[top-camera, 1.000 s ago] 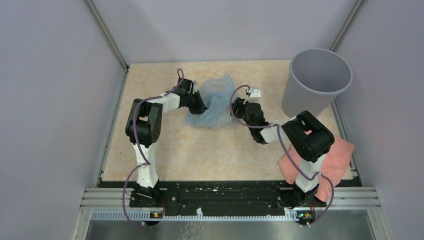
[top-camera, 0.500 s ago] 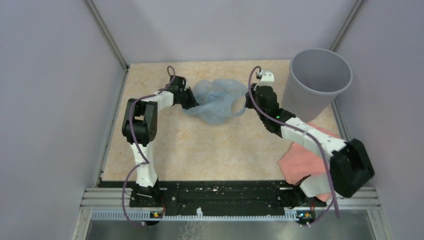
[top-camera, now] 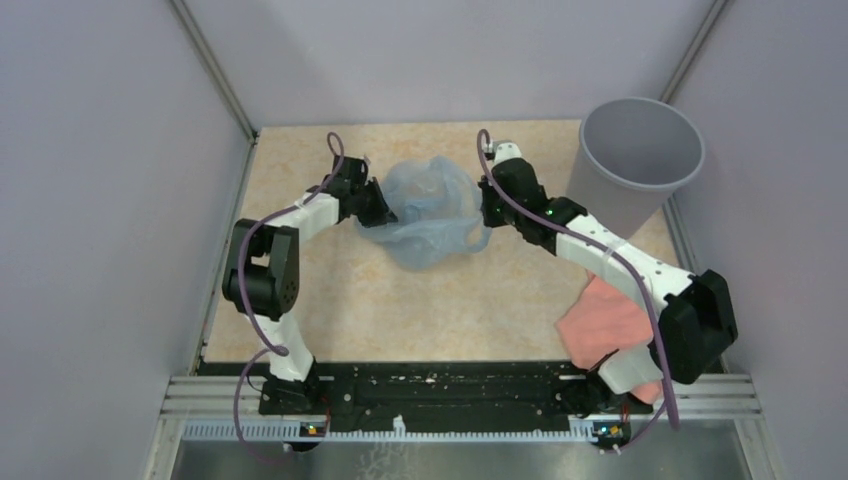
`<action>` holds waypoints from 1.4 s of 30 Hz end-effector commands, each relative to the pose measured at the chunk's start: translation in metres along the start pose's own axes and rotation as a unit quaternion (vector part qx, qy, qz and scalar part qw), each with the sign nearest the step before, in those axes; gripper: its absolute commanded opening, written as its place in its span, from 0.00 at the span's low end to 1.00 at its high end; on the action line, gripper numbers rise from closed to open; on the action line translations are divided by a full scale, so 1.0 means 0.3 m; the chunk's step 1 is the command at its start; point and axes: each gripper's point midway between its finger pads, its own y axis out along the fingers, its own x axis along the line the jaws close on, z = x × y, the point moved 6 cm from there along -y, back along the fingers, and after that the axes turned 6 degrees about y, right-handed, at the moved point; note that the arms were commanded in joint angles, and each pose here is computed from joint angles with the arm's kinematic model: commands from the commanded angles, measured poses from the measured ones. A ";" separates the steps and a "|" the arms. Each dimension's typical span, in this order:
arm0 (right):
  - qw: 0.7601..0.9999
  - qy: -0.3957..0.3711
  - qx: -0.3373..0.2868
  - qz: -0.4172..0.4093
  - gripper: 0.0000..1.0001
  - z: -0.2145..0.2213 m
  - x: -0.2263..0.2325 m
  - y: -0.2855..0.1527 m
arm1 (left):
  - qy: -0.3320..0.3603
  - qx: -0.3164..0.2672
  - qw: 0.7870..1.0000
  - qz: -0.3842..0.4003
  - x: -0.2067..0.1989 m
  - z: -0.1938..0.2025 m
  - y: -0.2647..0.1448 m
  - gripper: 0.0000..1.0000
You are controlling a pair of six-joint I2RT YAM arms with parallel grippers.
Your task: Put the trash bags into the trash bin
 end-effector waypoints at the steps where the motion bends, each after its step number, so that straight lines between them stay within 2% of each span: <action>1: 0.999 0.010 0.012 -0.049 0.20 -0.039 0.073 -0.037 | 0.027 -0.043 0.998 0.046 -0.087 0.000 -0.120 0.00; 6: 0.997 0.053 0.015 -0.047 0.62 -0.007 0.049 -0.081 | -0.005 -0.045 0.999 0.011 -0.002 0.017 -0.122 0.00; 12: 0.989 0.134 0.008 -0.055 0.76 0.067 -0.019 -0.159 | -0.024 -0.044 0.998 0.024 0.003 0.038 -0.125 0.00; 19: 0.957 0.256 -0.005 -0.140 0.76 0.163 0.004 -0.214 | -0.031 -0.035 0.998 0.030 0.015 0.065 -0.115 0.00; 22: 0.946 0.289 -0.003 -0.144 0.72 0.201 0.002 -0.194 | -0.032 -0.032 0.998 0.033 0.015 0.069 -0.110 0.00; 28: 0.918 0.356 -0.032 -0.170 0.71 0.215 0.017 -0.138 | -0.031 -0.031 0.998 0.035 0.012 0.068 -0.114 0.00; 31: 0.909 0.383 -0.042 -0.161 0.71 0.223 0.014 -0.091 | -0.032 -0.031 0.998 0.037 0.010 0.068 -0.113 0.00; 35: 0.896 0.414 -0.042 -0.157 0.65 0.239 0.019 -0.036 | -0.032 -0.030 0.998 0.039 0.008 0.067 -0.114 0.00; 42: 0.881 0.446 -0.050 -0.149 0.64 0.262 0.016 0.026 | -0.028 -0.030 0.998 0.042 0.003 0.064 -0.117 0.00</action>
